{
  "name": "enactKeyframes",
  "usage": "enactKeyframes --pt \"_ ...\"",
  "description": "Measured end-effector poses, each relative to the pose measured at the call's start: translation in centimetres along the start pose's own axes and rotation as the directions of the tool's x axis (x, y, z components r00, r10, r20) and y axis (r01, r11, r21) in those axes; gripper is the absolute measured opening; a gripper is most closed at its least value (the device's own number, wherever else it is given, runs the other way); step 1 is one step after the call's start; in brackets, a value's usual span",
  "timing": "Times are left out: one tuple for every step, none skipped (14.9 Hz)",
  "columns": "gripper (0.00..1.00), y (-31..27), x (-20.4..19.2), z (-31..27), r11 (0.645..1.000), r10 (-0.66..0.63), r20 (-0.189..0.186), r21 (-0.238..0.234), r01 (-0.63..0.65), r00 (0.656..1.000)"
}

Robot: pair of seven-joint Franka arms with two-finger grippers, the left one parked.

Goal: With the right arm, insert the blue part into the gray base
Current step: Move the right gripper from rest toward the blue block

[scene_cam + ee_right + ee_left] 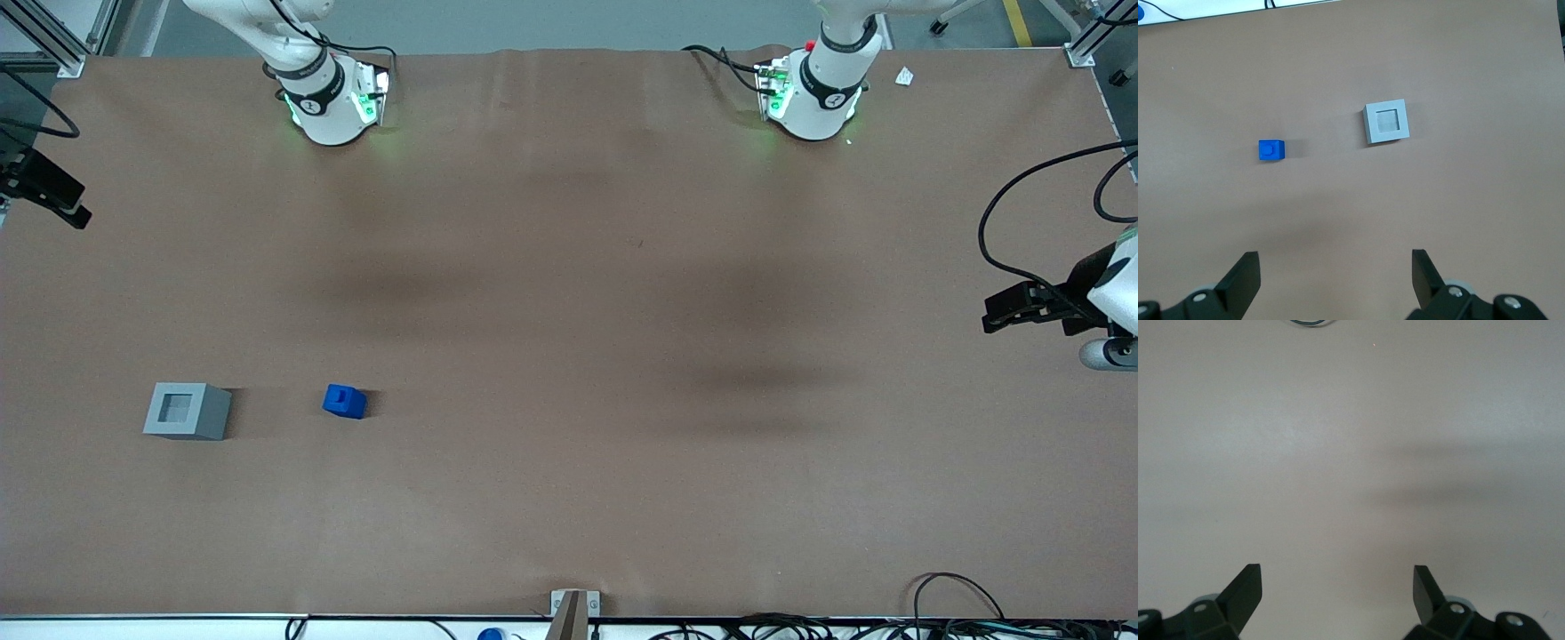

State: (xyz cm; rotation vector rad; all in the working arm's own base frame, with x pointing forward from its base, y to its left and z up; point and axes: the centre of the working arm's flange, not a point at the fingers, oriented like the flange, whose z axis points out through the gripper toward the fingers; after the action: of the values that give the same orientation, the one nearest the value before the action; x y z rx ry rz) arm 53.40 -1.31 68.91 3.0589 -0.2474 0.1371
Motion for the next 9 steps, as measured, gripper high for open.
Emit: enactKeyframes --pt "1.00 0.0 0.0 0.0 1.000 0.000 0.000 0.000 0.000 1.000" --pt "1.00 0.0 0.0 0.0 1.000 0.000 0.000 0.000 0.000 1.000" --pt "1.00 0.0 0.0 0.0 1.000 0.000 0.000 0.000 0.000 1.000" --pt "1.00 0.0 0.0 0.0 1.000 0.000 0.001 0.000 0.000 1.000" --pt "1.00 0.0 0.0 0.2 1.000 0.000 0.004 0.000 0.000 1.000" --pt "1.00 0.0 0.1 0.4 1.000 -0.001 0.009 -0.001 0.001 1.000" --pt "1.00 -0.1 0.1 0.7 1.000 -0.002 0.014 -0.001 0.002 1.000" --pt "1.00 -0.2 0.3 1.0 1.000 -0.004 0.020 0.000 0.004 1.000" --pt "1.00 -0.4 0.5 1.4 1.000 -0.007 0.029 0.002 0.006 1.000"
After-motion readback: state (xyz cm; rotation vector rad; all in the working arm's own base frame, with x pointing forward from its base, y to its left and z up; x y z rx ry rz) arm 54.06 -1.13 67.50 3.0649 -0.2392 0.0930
